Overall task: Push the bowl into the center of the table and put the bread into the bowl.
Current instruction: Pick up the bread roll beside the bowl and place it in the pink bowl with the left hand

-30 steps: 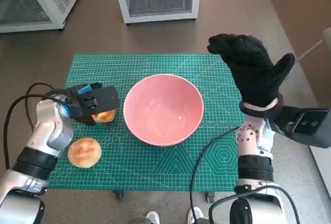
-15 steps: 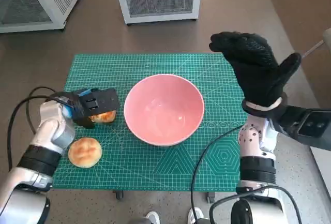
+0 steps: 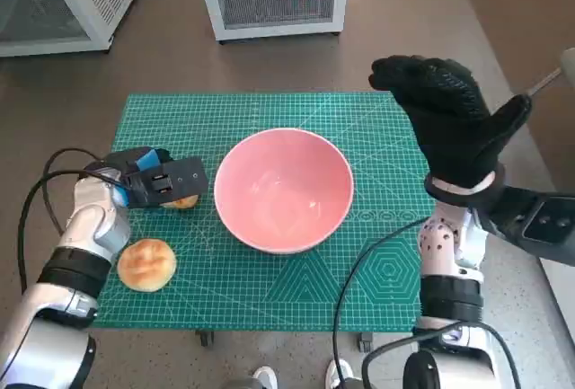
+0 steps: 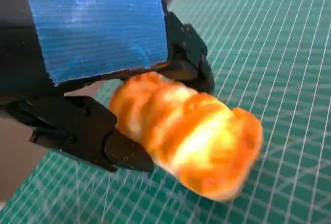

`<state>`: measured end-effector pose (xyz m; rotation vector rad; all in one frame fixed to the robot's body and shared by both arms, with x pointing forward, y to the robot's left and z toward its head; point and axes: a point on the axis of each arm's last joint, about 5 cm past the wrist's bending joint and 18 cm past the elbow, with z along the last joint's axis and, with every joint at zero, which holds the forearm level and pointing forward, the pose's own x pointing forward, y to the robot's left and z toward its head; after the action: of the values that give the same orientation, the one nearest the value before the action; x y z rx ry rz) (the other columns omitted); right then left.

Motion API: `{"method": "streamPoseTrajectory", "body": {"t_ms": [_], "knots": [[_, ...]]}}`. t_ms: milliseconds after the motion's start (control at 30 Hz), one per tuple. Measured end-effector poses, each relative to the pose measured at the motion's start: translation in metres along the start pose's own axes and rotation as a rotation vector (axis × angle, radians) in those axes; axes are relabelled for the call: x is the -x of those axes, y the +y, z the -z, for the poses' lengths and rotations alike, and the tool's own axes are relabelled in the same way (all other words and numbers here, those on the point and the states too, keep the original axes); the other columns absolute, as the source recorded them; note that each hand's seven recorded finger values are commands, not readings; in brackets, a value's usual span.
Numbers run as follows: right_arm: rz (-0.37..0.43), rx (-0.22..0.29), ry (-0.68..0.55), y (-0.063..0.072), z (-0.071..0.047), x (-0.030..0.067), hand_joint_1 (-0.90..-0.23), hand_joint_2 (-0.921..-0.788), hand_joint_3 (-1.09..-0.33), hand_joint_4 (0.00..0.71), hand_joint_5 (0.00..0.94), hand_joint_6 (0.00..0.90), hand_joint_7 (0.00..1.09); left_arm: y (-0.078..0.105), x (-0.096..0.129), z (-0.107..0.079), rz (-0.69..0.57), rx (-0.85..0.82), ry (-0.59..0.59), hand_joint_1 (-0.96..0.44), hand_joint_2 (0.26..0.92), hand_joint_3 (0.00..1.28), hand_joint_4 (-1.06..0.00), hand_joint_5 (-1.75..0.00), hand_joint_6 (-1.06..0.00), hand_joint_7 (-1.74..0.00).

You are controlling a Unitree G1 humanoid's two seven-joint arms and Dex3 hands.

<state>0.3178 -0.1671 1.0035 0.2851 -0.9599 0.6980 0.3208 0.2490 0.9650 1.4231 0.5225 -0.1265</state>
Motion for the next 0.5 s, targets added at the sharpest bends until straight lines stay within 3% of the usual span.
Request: {"method": "streamPoseTrajectory", "body": {"t_ms": [500], "knots": [[0.009,-0.011,-0.006,-0.0029,-0.0029,0.0018,-0.564,-0.921,-0.703,0.230,0.000,0.380,0.02,0.0010,0.0020,0.0081,-0.022,0.010,-0.025,0.00,0.920,0.11,-0.62,-1.18,-0.61,-1.25]]}}
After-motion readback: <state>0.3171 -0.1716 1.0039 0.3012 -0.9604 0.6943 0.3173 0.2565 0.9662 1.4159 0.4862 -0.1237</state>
